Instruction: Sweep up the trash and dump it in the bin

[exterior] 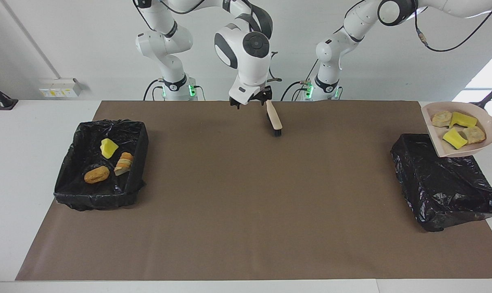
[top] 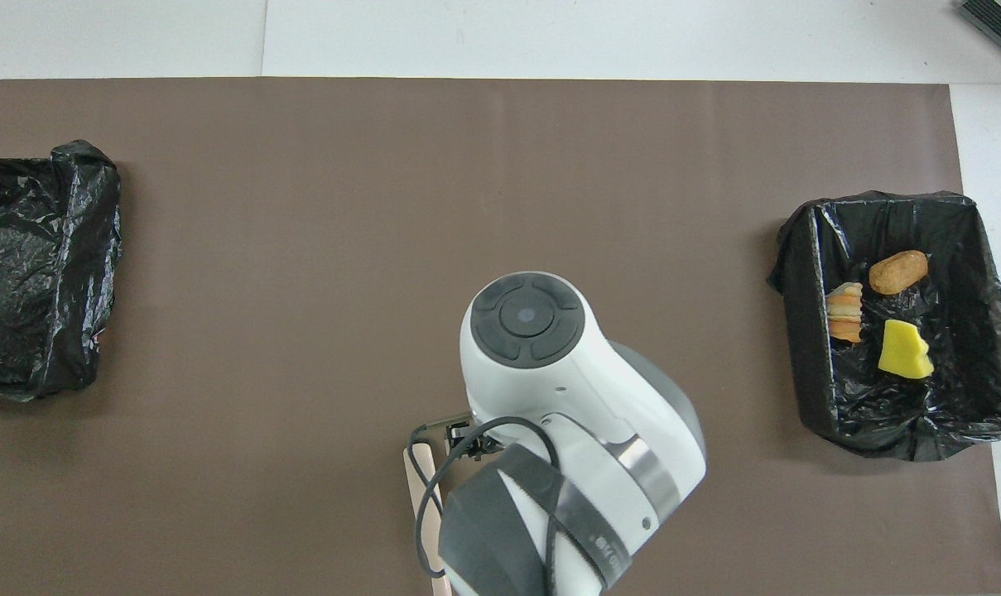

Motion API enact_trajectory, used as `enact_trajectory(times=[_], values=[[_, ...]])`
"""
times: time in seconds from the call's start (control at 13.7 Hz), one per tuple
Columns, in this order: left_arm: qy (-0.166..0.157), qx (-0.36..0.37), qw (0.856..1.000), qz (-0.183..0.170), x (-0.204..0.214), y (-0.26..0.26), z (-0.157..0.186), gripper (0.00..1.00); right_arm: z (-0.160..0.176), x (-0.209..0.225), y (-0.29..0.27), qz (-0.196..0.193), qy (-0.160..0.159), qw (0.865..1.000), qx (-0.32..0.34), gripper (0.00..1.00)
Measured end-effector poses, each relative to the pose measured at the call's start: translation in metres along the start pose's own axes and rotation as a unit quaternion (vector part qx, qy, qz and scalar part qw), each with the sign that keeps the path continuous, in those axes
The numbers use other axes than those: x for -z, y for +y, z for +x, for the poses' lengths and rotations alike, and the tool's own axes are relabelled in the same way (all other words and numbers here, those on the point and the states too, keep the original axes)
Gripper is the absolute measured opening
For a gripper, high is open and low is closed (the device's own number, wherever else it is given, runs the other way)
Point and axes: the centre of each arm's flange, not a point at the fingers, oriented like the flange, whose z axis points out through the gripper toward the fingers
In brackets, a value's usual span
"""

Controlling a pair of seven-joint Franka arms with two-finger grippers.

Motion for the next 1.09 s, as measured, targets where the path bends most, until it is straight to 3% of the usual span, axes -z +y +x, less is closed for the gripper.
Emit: enact_trajectory(times=[0.22,0.58,0.87,1.09], values=[[-0.046,-0.002,0.999,0.013,0.011,-0.006,-0.006,0.32,0.013,0.029,0.049,-0.009,0.014,1.000,0.016,1.00],[-0.099,0.010,0.995,0.001,0.003,-0.015,-0.006,0.32,0.024,0.054,0.113,0.003,0.031,1.000,0.006,1.00],[-0.147,0.081,0.985,-0.035,-0.010,-0.030,0.026,0.32,0.026,0.078,0.184,0.002,0.055,0.998,-0.029,1.00],[-0.164,0.120,0.979,-0.033,-0.008,-0.036,0.048,0.32,0.020,0.099,0.269,0.004,0.076,0.995,-0.068,1.00]])
